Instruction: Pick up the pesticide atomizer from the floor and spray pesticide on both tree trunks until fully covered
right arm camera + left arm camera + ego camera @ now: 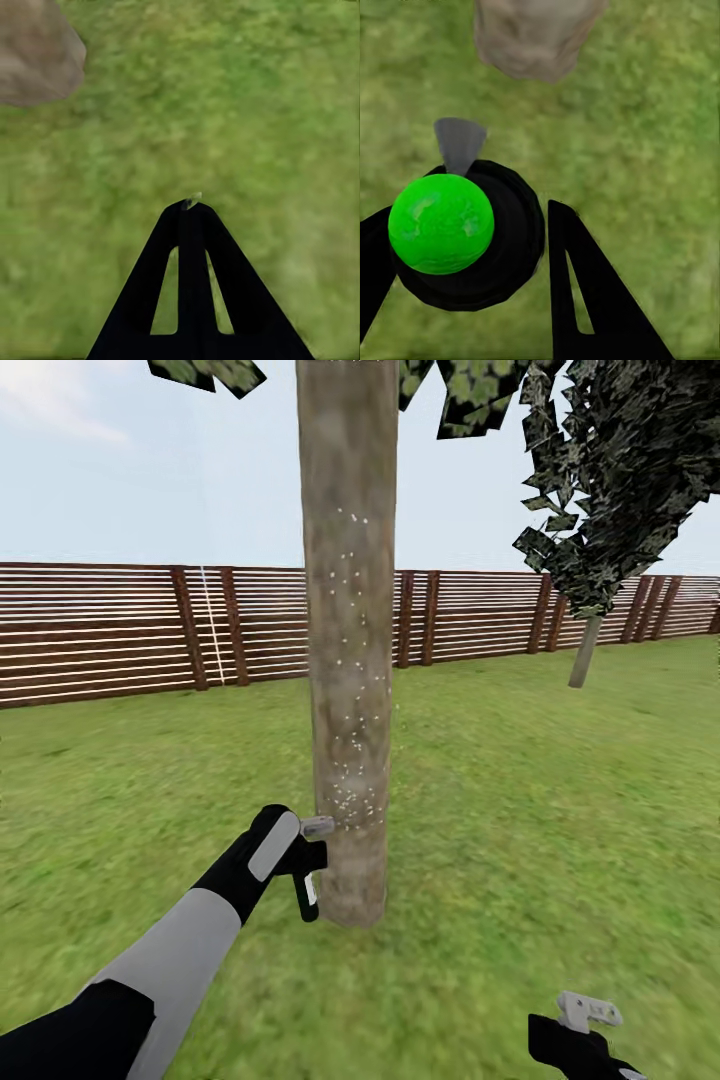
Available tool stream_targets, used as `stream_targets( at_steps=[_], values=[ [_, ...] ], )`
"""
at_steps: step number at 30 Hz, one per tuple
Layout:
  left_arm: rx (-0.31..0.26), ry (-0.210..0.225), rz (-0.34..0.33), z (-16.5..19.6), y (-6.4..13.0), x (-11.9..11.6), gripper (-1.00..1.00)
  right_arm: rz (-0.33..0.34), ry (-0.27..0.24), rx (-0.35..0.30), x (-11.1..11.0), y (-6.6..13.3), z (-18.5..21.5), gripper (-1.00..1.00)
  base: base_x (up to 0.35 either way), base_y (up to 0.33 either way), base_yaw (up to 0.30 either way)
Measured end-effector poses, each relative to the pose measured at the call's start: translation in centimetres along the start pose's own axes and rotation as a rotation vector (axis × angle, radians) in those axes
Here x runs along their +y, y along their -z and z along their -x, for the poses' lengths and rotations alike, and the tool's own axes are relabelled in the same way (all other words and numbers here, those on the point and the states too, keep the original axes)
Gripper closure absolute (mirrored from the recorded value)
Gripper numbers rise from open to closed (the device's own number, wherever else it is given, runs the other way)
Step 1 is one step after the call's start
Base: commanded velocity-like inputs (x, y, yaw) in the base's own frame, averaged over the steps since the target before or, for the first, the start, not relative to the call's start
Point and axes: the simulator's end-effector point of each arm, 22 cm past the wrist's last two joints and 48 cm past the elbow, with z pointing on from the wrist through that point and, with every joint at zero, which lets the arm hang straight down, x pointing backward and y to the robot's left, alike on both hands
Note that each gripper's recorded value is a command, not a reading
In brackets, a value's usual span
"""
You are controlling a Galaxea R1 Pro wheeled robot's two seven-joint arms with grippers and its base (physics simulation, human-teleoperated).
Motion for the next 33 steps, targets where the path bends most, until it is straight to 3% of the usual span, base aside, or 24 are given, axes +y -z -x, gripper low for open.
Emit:
stream_targets(
  at_steps=[15, 33],
  values=[
    [-0.003, -0.001, 0.002, 0.06, 0.01, 0.0, 1.0, 0.002, 0.0, -0.004, 0.07, 0.07, 0.17, 1.0, -0.098, 0.335, -0.221],
    [-0.003, -0.001, 0.002, 0.04, 0.04, -0.07, 1.0, 0.006, 0.001, 0.005, 0.11, 0.66, -0.74, 1.0, 0.015, 0.335, -0.159]
  ],
)
